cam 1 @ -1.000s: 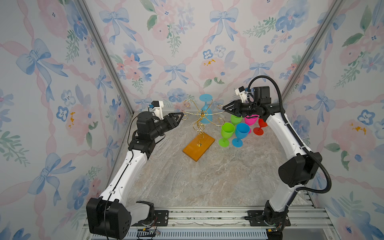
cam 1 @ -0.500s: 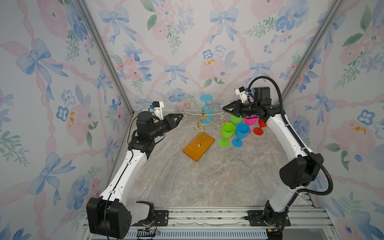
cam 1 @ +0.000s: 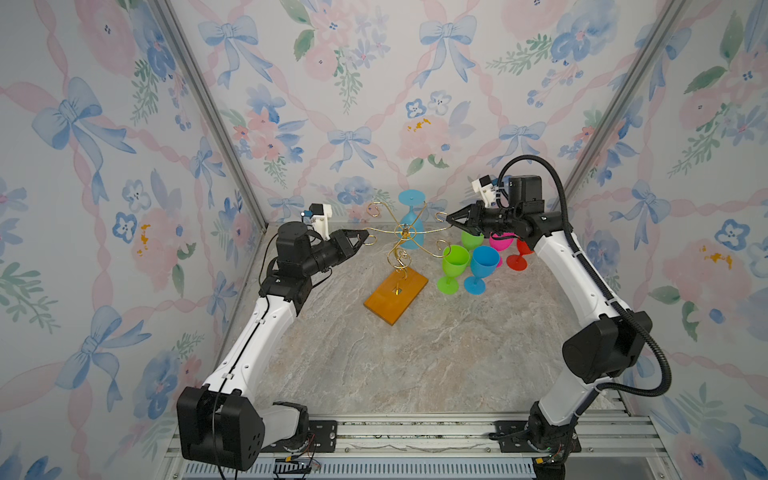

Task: Take the wine glass off the wine glass rack
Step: 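Move the left gripper toward the rack while the right approaches the last blue glass, then close the right gripper on the base of the blue glass on the rack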

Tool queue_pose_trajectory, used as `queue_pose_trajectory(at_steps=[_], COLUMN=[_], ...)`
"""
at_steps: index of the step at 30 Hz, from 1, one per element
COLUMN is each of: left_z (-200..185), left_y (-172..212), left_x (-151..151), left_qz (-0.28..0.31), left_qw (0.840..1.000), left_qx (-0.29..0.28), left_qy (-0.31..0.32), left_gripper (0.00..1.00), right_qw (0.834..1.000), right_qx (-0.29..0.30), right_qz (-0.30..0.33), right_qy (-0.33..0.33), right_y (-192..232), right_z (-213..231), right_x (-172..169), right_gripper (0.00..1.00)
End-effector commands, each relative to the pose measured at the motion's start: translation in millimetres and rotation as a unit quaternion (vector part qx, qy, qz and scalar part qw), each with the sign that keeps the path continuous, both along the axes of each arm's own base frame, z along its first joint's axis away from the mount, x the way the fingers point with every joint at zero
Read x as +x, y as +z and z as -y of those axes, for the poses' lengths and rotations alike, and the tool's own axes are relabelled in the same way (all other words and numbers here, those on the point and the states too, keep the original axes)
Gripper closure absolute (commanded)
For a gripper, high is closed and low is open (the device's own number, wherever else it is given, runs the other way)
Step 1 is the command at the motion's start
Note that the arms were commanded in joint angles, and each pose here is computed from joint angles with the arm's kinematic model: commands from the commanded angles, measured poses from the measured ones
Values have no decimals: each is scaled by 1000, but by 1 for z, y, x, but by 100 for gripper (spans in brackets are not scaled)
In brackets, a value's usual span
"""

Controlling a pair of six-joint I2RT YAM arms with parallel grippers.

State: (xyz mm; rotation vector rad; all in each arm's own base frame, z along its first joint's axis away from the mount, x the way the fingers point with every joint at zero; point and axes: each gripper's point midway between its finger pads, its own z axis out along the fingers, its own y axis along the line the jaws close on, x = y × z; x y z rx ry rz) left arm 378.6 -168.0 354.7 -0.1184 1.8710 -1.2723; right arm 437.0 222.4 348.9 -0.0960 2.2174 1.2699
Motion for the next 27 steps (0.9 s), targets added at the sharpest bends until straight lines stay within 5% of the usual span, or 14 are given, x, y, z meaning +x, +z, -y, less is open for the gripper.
queue_pose_trajectory(at_steps=[1,15,27], left_z=[-1,-27,-40], left_y=[13,21,2], left_x=[5,30,52], left_qz=[17,16,-7], left_qw=[1000,1000,1000], left_qx=[-3,-10,-9], left_qy=[-9,4,8], left_gripper=[83,91,87], right_qw=[999,999,999], right_qx=[4,35,36], right_qz=[34,20,10], right_qy=[22,-5,-10], right_y=[17,27,23], right_z=[-13,-20,-33], right_x=[-17,-34,-48], right_gripper=[86,88,83])
